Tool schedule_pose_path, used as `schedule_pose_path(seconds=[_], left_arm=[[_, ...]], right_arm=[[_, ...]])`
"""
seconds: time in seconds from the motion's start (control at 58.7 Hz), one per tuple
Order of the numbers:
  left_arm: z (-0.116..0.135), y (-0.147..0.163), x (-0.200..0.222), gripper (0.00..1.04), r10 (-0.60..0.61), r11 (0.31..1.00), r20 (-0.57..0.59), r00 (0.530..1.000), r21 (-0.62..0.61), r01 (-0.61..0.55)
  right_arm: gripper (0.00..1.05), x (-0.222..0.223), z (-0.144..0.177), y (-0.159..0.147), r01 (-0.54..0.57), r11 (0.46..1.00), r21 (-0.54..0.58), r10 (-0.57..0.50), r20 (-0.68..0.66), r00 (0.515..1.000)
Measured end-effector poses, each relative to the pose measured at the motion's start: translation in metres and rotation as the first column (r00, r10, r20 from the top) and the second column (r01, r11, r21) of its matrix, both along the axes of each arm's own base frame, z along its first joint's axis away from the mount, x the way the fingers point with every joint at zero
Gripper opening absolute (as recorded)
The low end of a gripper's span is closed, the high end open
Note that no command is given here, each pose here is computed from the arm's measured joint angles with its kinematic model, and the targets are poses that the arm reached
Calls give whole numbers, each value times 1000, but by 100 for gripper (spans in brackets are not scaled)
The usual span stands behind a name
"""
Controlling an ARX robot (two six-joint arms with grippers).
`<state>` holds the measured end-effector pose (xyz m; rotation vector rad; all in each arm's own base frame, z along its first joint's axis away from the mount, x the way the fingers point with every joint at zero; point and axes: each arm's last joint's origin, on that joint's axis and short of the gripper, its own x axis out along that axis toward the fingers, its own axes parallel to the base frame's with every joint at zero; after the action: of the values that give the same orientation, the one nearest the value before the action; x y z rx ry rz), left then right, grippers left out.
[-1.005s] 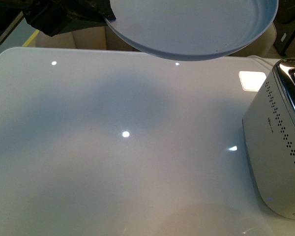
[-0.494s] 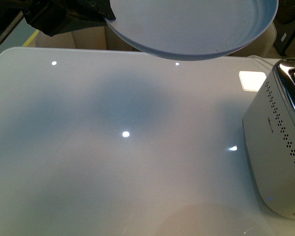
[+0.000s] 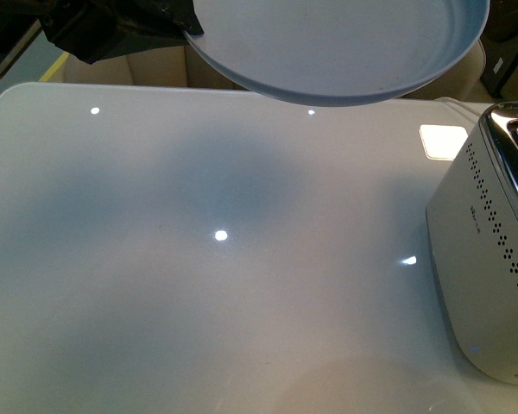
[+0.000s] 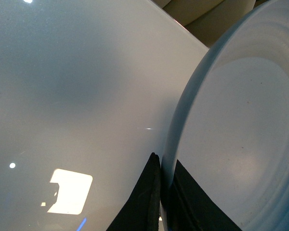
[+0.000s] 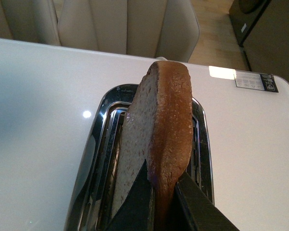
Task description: Left arm holds plate, right arm toasts bread
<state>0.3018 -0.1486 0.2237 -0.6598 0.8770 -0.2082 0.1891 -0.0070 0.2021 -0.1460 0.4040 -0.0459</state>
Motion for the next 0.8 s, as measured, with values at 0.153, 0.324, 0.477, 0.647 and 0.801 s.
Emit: schedule_pose_path(seconds=[0.153,0.324,0.477,0.647,0.801], left_arm=[[0,0,0,3,0,1000,0,1000,0,0],[0,0,0,3,0,1000,0,1000,0,0],[0,0,0,3,1,1000,0,1000,0,-1],[0,0,0,3,1,1000,0,1000,0,-1],[0,0,0,3,0,1000,0,1000,0,0]], right_arm=[[3,4,-6,2,-2,1000,-9,2,-16,1000],[3,9,-17,6,-12,1000,-16,11,-48,999],[3,12,-29,8,-15,1000,-22,13,-84,996],[3,16,-46,11,-22,999,-27,18,-129,992],[3,19,-61,13,-19,999,-30,14,-165,986]])
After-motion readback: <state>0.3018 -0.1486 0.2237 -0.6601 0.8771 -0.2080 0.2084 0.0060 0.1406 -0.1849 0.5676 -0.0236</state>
